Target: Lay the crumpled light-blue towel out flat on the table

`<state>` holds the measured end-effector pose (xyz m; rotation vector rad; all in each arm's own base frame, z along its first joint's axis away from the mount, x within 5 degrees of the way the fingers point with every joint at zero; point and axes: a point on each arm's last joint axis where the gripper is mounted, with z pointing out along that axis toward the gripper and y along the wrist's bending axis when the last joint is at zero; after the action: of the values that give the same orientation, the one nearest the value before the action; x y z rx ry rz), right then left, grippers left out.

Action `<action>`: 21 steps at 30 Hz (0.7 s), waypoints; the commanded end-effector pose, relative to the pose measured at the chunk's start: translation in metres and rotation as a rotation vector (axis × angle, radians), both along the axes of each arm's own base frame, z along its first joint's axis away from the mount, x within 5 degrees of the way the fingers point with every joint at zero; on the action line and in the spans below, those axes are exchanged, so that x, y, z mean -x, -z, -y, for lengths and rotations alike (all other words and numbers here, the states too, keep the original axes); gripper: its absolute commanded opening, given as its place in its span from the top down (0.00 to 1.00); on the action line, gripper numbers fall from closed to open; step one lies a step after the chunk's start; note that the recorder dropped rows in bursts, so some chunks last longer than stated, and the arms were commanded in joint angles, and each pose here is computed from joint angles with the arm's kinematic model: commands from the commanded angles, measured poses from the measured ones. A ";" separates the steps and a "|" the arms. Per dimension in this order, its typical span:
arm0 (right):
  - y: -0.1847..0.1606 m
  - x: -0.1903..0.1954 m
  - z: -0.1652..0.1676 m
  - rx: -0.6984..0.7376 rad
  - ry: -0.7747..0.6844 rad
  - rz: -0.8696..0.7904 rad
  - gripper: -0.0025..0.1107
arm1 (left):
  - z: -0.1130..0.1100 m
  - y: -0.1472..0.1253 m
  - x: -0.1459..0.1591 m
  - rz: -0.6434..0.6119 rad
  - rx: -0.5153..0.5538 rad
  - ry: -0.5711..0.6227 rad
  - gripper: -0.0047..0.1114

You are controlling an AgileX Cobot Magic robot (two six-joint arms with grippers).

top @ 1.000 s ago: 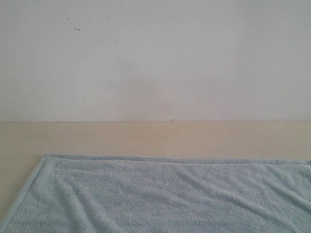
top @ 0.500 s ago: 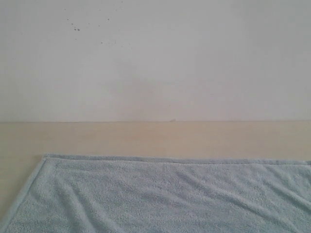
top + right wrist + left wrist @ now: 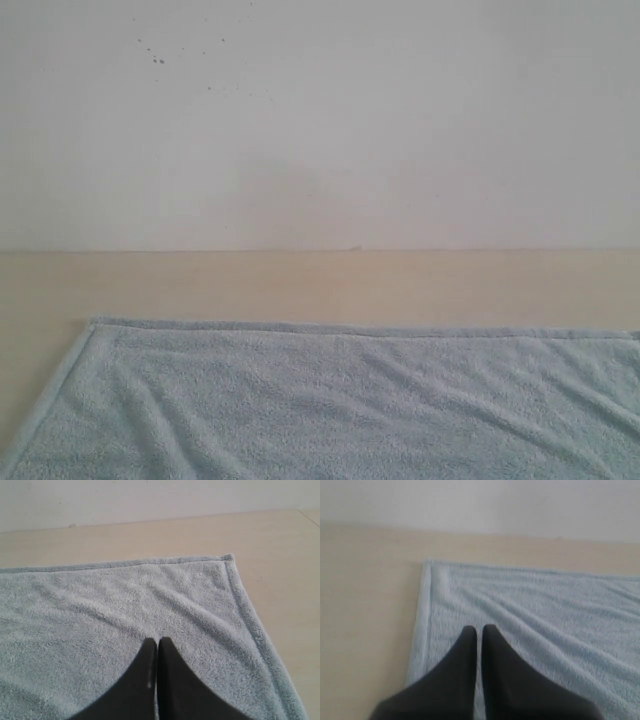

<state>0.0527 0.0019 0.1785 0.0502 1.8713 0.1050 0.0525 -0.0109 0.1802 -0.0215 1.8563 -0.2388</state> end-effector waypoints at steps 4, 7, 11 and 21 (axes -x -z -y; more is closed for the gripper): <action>0.000 0.000 0.000 0.009 -0.002 0.007 0.98 | -0.004 0.006 0.002 -0.078 0.052 -0.061 0.92; 0.000 0.000 0.000 0.009 -0.002 0.007 0.98 | -0.004 0.006 0.002 -0.078 0.052 -0.061 0.92; 0.000 0.000 0.000 0.009 -0.002 0.007 0.98 | -0.004 0.006 0.002 -0.076 0.053 -0.061 0.92; 0.000 0.000 0.000 0.009 -0.002 0.007 0.98 | -0.004 0.003 0.001 -0.038 0.053 -0.062 0.92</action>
<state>0.0527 0.0019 0.1785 0.0502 1.8713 0.1050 0.0506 -0.0076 0.1736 -0.1180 1.9289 -0.2495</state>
